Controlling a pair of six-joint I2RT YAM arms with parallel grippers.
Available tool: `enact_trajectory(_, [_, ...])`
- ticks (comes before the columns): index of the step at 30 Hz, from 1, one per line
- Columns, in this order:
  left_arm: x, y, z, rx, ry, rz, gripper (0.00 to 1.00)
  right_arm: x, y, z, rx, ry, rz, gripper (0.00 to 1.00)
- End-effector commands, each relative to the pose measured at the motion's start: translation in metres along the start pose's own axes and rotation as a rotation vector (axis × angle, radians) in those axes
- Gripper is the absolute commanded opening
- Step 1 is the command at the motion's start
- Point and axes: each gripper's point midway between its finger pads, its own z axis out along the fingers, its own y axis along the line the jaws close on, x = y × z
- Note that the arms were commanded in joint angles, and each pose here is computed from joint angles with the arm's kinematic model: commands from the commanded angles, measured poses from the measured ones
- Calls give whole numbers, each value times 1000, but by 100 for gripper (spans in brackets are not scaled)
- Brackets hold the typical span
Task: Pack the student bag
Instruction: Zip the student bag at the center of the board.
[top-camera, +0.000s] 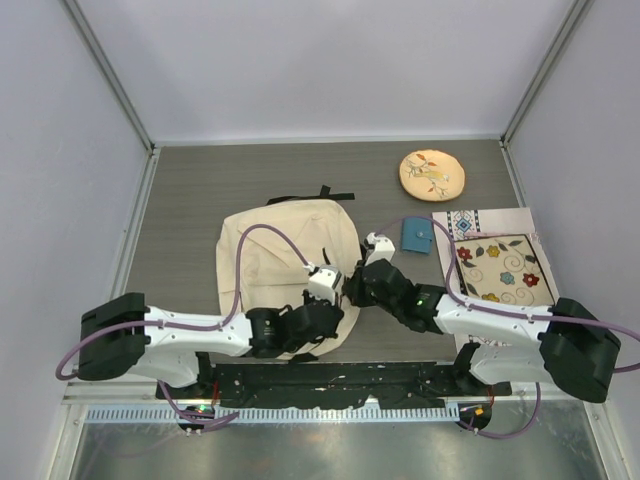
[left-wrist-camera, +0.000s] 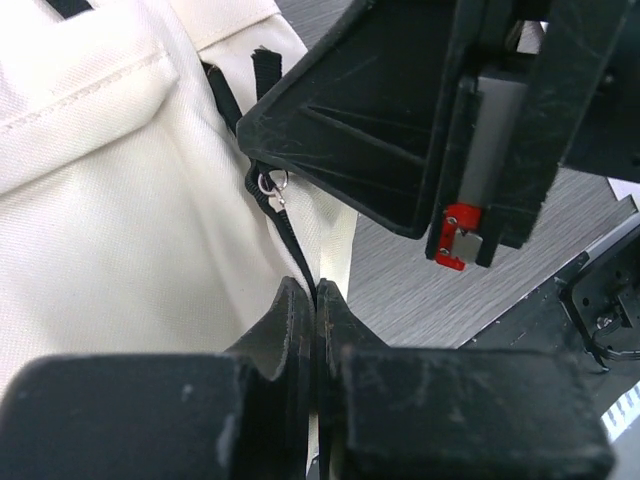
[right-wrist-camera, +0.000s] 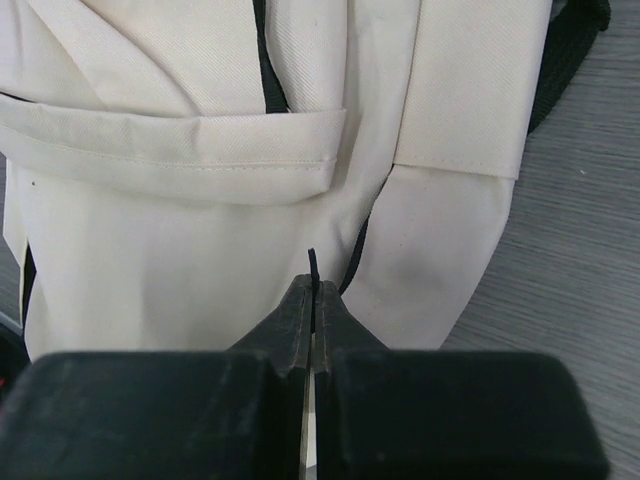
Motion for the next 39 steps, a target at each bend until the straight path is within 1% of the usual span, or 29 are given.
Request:
enact_trajectory(1, [-7, -38, -19, 185, 21, 6, 0, -45, -14, 14, 85, -131, -14, 1])
enact_trajectory(7, [2, -39, -25, 207, 48, 27, 0, -57, -25, 23, 125, -135, -15, 1])
enact_trajectory(12, [-4, -36, -31, 201, 24, 20, 0, -52, -31, 25, 143, -123, -15, 1])
enact_trajectory(16, [-2, -25, -34, 176, 23, 25, 0, -55, -39, 26, 176, -141, -10, 1])
enact_trajectory(25, [12, -14, -37, 168, 58, 17, 0, -83, -42, 39, 186, -182, 12, 1])
enact_trajectory(29, [13, -13, -32, 149, 50, 6, 0, -97, -36, 42, 166, -199, 16, 1])
enact_trajectory(32, [7, -10, -27, 106, 25, -7, 1, -103, -31, 38, 147, -213, 17, 1])
enact_trajectory(33, [0, -10, -26, 83, 6, -19, 16, -102, -36, 36, 164, -219, 27, 1])
enact_trajectory(34, [-2, -6, -23, 61, 7, -23, 25, -104, -36, 31, 164, -231, 35, 1])
enact_trajectory(35, [-6, -5, -22, 49, 2, -27, 39, -105, -38, 28, 171, -236, 37, 1])
enact_trajectory(36, [-11, 1, -20, 8, 2, -23, 64, -101, -44, 25, 190, -235, 40, 1])
enact_trajectory(38, [-17, 6, -20, -24, -4, -25, 75, -103, -53, 16, 223, -256, 56, 1])
enact_trajectory(39, [-23, 8, -21, -31, -11, -34, 86, -100, -59, 13, 238, -258, 63, 1])
